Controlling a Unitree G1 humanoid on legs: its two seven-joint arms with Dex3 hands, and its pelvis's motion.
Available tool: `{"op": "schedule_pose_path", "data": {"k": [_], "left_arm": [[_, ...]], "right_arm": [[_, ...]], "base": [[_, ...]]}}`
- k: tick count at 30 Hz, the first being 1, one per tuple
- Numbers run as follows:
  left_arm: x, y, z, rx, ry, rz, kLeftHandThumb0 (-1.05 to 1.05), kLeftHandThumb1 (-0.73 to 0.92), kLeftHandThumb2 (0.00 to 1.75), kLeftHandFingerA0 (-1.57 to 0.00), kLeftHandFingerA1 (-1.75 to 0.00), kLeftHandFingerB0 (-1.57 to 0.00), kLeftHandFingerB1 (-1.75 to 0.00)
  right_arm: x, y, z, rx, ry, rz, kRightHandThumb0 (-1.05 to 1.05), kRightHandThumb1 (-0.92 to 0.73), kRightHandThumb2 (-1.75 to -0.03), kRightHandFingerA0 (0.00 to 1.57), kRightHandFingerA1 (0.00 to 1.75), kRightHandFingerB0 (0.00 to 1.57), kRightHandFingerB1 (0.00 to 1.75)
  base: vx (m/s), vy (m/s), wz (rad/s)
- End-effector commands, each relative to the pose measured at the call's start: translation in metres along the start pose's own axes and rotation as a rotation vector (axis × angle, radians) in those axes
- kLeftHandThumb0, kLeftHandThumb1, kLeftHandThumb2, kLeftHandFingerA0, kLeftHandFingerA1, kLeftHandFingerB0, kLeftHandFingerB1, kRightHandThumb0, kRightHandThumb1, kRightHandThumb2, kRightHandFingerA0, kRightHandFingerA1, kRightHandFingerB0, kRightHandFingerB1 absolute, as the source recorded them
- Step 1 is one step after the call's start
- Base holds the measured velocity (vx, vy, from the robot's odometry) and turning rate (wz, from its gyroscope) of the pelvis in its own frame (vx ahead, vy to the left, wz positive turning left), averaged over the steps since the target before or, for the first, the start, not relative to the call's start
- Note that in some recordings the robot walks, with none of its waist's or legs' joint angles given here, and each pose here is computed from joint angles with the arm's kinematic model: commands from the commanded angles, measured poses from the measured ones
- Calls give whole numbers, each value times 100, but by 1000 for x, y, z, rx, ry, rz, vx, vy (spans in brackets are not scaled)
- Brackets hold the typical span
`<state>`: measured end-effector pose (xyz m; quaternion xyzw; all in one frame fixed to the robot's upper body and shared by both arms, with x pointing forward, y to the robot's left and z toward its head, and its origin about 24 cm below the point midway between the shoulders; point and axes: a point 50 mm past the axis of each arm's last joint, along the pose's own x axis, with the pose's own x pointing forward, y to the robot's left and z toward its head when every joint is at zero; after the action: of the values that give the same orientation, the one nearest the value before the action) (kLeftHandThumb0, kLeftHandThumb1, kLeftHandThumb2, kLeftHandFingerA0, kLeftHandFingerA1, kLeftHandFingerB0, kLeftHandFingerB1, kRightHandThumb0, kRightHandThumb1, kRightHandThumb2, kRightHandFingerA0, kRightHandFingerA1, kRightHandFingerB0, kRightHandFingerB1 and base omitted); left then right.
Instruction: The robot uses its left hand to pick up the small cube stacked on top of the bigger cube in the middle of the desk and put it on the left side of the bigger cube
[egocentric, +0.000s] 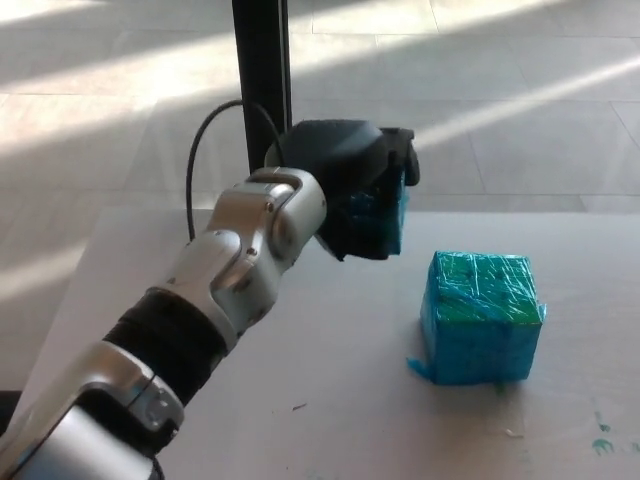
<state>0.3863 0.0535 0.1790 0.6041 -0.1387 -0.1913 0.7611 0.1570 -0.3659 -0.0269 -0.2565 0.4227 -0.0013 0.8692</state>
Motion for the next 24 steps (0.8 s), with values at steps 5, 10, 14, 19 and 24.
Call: {"op": "schedule_pose_path", "data": {"k": [5, 10, 14, 19, 24], "left_arm": [[-27, -50, -32, -12, 87, -131, -11, 65, 78, -91, -168, -74, -135], [-38, -68, -32, -4, 61, -158, -20, 67, 83, -77, -175, -69, -155], [-43, -79, -34, 7, 76, -189, -21, 69, 76, -74, -175, -67, -152], [-48, -88, -38, 36, 95, -211, -21, 70, 71, -74, -175, -64, -153], [-51, -95, -42, 90, 115, -234, -23, 67, 69, -76, -165, -75, -101]], "right_arm": [[-2, -6, 0, 15, 22, -7, -36, -72, -62, 61, 55, 59, 40], [-2, -7, 5, 13, 9, -8, -37, -71, -61, 59, 53, 57, 40], [1, -6, 4, 25, 13, -8, -36, -72, -61, 60, 53, 57, 40], [1, -7, 4, 35, 0, -13, -37, -71, -62, 60, 55, 57, 40], [0, -6, 7, 32, 3, -8, -37, -70, -62, 60, 55, 56, 40]], "base": [[0, 0, 0], [0, 0, 0], [0, 0, 0], [0, 0, 0], [0, 0, 0]]}}
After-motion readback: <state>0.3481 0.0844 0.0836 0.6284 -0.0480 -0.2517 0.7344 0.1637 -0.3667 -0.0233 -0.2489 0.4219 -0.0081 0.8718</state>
